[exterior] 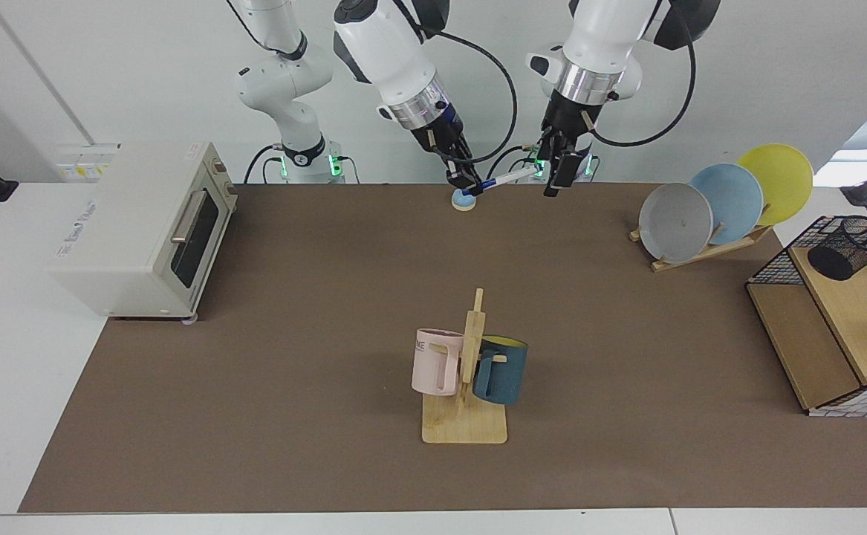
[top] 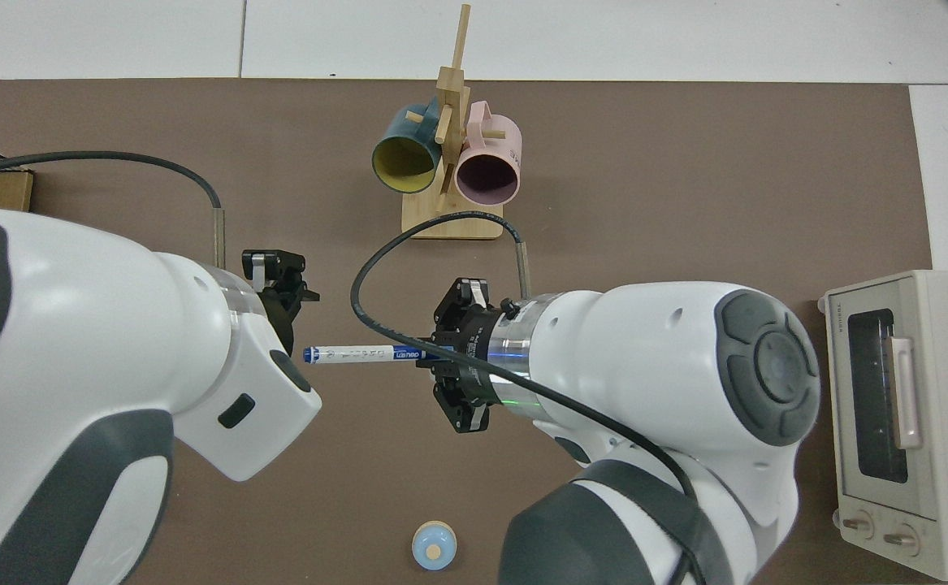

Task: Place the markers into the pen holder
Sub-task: 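Close the left gripper on the marker's capped end, then open the right gripper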

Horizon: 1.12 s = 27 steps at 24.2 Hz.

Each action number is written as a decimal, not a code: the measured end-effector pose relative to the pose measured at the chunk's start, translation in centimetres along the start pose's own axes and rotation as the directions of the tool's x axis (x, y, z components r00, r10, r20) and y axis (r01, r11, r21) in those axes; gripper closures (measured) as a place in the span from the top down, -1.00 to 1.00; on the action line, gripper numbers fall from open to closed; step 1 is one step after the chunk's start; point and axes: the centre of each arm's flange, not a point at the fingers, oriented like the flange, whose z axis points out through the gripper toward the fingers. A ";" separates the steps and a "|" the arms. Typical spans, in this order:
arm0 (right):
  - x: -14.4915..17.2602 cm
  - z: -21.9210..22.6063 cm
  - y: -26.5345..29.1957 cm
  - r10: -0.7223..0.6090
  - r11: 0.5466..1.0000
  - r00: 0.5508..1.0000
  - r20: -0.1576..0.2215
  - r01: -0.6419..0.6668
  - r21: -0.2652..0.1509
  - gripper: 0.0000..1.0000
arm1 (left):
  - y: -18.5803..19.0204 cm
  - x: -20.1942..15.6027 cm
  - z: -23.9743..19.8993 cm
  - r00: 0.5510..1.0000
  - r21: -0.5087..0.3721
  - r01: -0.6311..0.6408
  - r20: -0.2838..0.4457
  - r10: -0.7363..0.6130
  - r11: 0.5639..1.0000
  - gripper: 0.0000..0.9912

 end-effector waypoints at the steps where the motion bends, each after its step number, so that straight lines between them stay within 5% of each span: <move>1: -0.1 0.2 0.1 -0.001 1.000 1.000 0.000 0.001 -0.002 -0.67 | 0.3 0.6 0.0 1.000 0.000 -0.006 0.001 0.006 1.000 0.96; 5: -0.1 0.3 0.1 0.000 1.000 1.000 -0.002 0.000 -0.004 -0.67 | 0.9 2.1 0.3 1.000 0.002 -0.025 0.004 0.025 1.000 0.86; 15: -0.1 0.4 0.2 0.002 1.000 1.000 -0.001 -0.002 -0.005 -0.67 | 0.7 1.9 1.1 1.000 0.002 0.001 0.008 -0.001 1.000 -0.66; 24: -0.1 0.4 0.2 0.005 1.000 1.000 0.000 -0.005 -0.003 -0.64 | 0.7 1.9 1.1 1.000 0.005 0.027 0.010 -0.027 1.000 -0.66; 27: -0.1 0.4 0.2 -0.034 0.999 0.999 -0.001 0.034 -0.002 -0.25 | 0.6 1.5 1.1 0.999 0.010 0.029 0.029 -0.030 1.000 -0.66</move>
